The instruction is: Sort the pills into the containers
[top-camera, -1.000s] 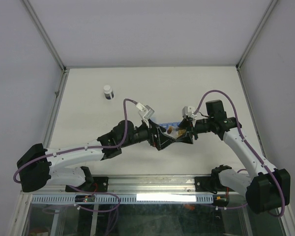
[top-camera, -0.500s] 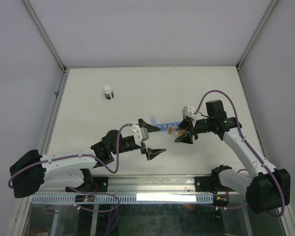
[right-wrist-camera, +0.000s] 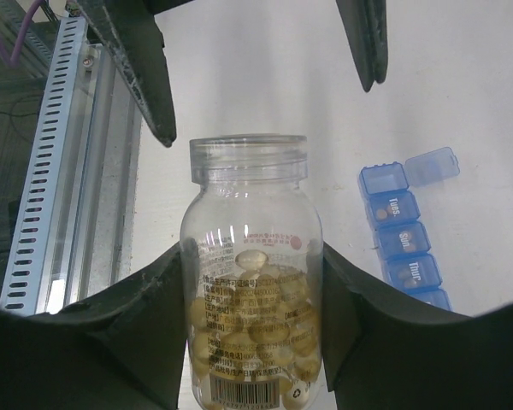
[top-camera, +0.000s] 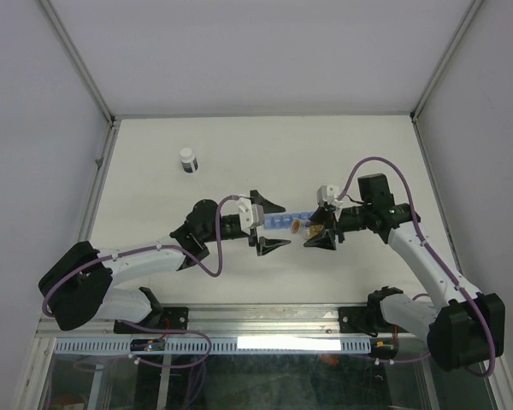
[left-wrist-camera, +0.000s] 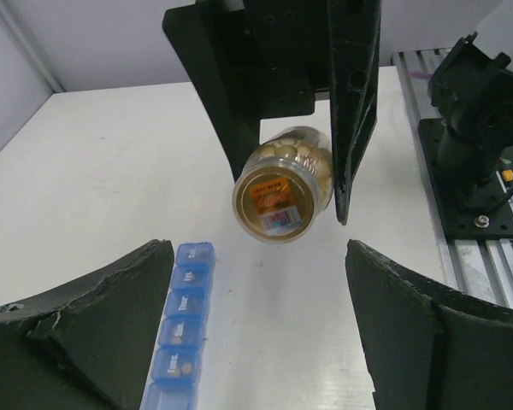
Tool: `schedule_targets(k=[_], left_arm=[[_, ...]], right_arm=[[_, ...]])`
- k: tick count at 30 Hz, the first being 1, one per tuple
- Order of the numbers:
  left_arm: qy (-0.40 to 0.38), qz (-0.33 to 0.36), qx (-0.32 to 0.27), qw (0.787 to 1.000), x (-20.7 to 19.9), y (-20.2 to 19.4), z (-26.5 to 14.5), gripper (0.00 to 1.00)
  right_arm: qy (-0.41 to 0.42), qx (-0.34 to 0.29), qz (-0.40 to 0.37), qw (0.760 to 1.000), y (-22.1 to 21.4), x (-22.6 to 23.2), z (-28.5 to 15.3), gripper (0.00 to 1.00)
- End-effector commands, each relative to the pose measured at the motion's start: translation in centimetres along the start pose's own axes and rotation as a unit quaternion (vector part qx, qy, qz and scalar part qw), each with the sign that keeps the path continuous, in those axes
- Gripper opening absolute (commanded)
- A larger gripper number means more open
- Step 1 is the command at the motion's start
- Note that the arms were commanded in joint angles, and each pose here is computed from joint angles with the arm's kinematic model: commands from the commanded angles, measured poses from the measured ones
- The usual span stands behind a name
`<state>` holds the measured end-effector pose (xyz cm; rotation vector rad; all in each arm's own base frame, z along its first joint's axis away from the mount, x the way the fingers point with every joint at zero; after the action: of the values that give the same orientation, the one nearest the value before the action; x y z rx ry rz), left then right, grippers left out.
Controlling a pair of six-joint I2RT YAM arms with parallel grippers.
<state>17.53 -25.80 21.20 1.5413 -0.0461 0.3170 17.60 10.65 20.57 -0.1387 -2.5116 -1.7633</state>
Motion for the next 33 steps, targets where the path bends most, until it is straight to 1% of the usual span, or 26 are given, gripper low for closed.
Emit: schedule_targets(k=[1,4,13,18,23,24,25,30,33], left_arm=[[-0.056,0.012,-0.061,0.997,0.4,2.5,1.7,0.82],[-0.058,0.001,-0.06,0.997,0.7,2.2,2.4,0.78],[-0.049,-0.025,-0.061,0.997,1.3,2.2,3.4,0.7],[-0.049,-0.031,-0.067,0.996,1.2,2.4,3.5,0.62],[-0.058,-0.043,-0.074,0.995,1.2,2.8,3.6,0.61],[-0.061,-0.055,-0.062,0.995,1.1,1.8,3.9,0.6],[-0.062,-0.059,-0.061,0.994,1.0,1.7,4.0,0.59],[-0.061,-0.078,-0.056,0.993,1.1,1.5,4.3,0.49],[-0.061,-0.09,-0.05,0.993,1.0,1.3,4.3,0.4]], right_arm=[[0.004,-0.021,-0.032,0.999,1.5,-0.3,-0.2,0.0],[0.005,-0.022,-0.031,0.999,1.5,-0.4,-0.2,0.0],[0.005,-0.021,-0.031,0.999,1.5,-0.3,-0.3,0.0],[0.006,-0.021,-0.032,0.999,1.5,-0.3,-0.3,0.0],[0.006,-0.021,-0.031,0.999,1.5,-0.3,-0.3,0.0],[0.007,-0.021,-0.031,0.999,1.5,-0.3,-0.2,0.0],[0.007,-0.021,-0.03,0.999,1.5,-0.3,-0.2,0.0],[0.007,-0.02,-0.029,0.999,1.4,-0.3,-0.2,0.0],[0.006,-0.02,-0.03,0.999,1.5,-0.3,-0.2,0.0]])
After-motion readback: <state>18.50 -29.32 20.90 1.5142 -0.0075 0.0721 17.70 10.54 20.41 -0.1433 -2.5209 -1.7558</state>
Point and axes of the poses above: each gripper's point midway between its finger pads, its own z axis out along the fingers, its own x axis along the line the jaws close on, y = z × x, the point moved 10 cm from there along -z, back along the fingers, and after that the axes turned 3 degrees about z, right-handed, at the moved point
